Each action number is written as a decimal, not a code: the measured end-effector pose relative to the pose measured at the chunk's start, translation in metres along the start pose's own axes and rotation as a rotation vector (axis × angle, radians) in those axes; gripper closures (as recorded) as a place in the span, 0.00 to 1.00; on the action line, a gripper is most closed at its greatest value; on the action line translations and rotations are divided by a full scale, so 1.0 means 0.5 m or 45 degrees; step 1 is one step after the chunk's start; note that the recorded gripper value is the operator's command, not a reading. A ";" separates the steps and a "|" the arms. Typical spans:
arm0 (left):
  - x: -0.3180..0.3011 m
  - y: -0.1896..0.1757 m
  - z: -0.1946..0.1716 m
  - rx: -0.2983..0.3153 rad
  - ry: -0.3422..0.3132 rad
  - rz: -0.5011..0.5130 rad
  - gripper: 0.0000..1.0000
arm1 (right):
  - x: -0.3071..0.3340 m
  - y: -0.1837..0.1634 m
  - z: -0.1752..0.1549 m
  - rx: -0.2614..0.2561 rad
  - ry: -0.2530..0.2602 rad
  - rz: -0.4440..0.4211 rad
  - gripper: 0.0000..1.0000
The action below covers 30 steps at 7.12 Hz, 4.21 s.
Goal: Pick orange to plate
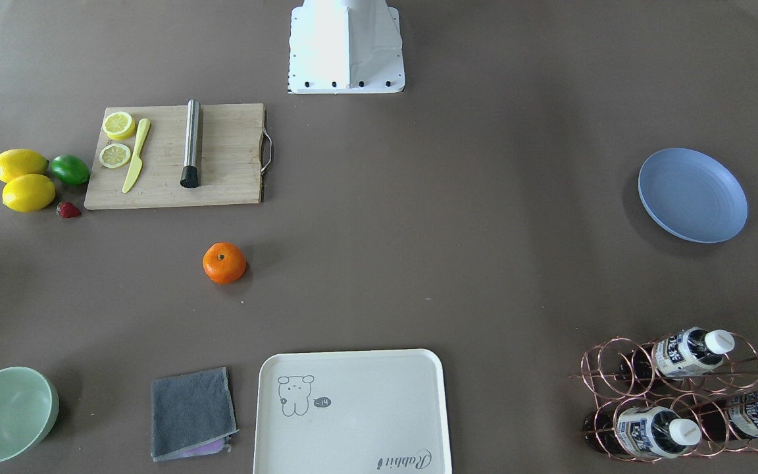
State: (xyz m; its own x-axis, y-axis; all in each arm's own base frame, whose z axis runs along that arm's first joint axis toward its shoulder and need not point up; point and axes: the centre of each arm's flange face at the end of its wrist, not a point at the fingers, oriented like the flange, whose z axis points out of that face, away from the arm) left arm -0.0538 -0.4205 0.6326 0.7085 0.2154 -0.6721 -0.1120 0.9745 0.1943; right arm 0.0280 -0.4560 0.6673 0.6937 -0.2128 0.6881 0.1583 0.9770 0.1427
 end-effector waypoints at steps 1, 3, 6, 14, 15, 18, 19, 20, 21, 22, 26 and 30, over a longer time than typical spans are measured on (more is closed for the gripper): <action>0.001 0.005 0.003 -0.005 0.001 -0.007 0.02 | 0.000 -0.001 0.000 0.000 -0.001 0.000 0.00; 0.001 0.008 0.005 -0.007 0.006 -0.035 0.02 | 0.000 0.000 0.001 -0.002 -0.002 0.003 0.00; 0.001 0.004 0.002 0.027 0.010 -0.127 0.02 | 0.000 0.001 0.002 -0.003 -0.003 0.004 0.00; -0.006 0.006 0.009 0.032 0.012 -0.116 0.03 | 0.002 0.007 0.004 -0.006 -0.005 0.007 0.00; -0.007 0.007 0.012 0.028 0.012 -0.120 0.03 | 0.002 0.007 0.004 -0.006 -0.005 0.007 0.00; -0.012 0.009 0.018 0.020 0.014 -0.131 0.03 | 0.001 0.007 0.003 -0.004 -0.004 -0.002 0.00; -0.010 0.007 0.017 0.023 0.014 -0.130 0.03 | 0.001 0.007 0.003 -0.004 -0.005 -0.003 0.00; -0.008 0.006 0.015 0.027 0.014 -0.126 0.03 | 0.001 0.008 0.004 -0.004 -0.006 -0.002 0.00; -0.009 0.005 0.015 0.030 0.014 -0.123 0.03 | 0.001 0.008 0.004 -0.004 -0.008 -0.002 0.00; -0.011 0.005 0.017 0.031 0.013 -0.121 0.03 | 0.002 0.010 0.005 -0.006 -0.008 -0.001 0.00; -0.041 0.010 0.065 0.028 0.015 -0.103 0.03 | 0.004 0.015 0.008 -0.010 -0.008 0.003 0.00; -0.058 0.054 0.284 0.074 0.071 -0.073 0.03 | -0.003 0.016 0.015 -0.018 -0.034 0.002 0.00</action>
State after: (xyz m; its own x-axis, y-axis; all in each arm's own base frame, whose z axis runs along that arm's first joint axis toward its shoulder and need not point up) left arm 0.0215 -0.4092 0.7588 0.6726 0.1637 -0.7217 -0.0306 0.9805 0.1940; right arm 0.0229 -0.4479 0.6728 0.6751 -0.2110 0.7069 0.1674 0.9770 0.1318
